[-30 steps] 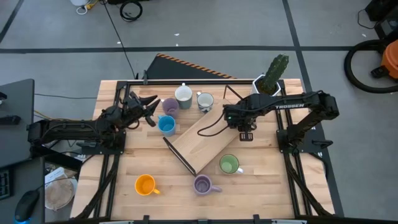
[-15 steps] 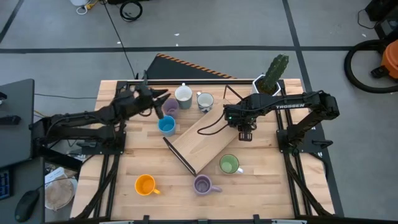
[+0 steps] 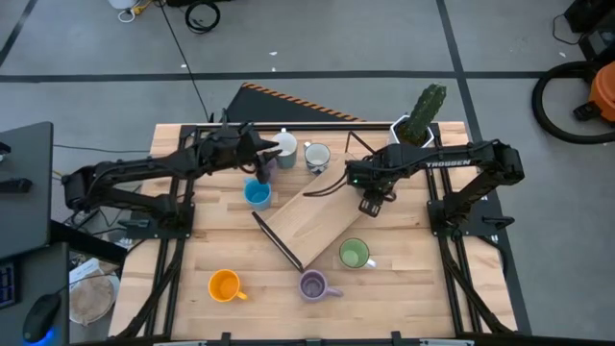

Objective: Place coffee mugs
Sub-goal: Put the dark blue patterned mug on the shelf, then put the blue patterned mug on the shelf

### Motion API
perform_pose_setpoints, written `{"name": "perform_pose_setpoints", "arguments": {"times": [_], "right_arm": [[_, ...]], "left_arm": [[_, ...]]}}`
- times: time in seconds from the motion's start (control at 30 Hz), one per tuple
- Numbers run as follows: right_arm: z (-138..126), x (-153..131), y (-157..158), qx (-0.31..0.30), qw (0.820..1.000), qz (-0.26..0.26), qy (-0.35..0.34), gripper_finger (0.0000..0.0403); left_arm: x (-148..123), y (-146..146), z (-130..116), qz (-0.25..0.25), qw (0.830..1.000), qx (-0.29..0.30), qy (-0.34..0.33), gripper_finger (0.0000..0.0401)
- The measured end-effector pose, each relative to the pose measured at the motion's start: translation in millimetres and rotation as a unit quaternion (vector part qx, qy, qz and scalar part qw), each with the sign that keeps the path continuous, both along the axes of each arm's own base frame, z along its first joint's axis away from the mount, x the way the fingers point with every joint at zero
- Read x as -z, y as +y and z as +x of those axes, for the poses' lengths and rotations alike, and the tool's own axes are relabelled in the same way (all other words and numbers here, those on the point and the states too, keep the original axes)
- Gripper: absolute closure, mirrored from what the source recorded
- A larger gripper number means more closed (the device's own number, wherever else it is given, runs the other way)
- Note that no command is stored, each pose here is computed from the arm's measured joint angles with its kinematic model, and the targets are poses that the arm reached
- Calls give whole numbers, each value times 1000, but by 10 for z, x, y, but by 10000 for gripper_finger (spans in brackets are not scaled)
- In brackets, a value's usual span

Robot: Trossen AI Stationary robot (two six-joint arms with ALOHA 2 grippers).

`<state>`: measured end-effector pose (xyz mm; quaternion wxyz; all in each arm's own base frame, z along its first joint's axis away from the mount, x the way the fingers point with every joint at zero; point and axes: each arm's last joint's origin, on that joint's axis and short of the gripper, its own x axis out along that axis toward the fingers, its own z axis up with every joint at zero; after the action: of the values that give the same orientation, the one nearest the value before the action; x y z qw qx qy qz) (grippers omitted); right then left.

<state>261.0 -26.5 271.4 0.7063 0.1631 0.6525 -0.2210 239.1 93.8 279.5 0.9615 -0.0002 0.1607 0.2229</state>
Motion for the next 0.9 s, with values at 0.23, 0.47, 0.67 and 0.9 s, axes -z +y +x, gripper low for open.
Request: {"name": "perform_pose_setpoints", "arguments": {"times": [0.23,0.47,0.67,0.9], "right_arm": [[14,0,-29,24,1000,5,-10,280],[8,-7,-29,-7,1000,4,-9,267],[-22,-161,-26,-31,999,-4,-37,232],[-117,-393,-11,-57,992,-26,-111,188]], "left_arm": [[10,-12,24,0,1000,5,11,284],[57,8,71,23,999,19,27,284],[179,66,222,8,997,48,55,284],[165,192,432,23,992,84,89,284]]}}
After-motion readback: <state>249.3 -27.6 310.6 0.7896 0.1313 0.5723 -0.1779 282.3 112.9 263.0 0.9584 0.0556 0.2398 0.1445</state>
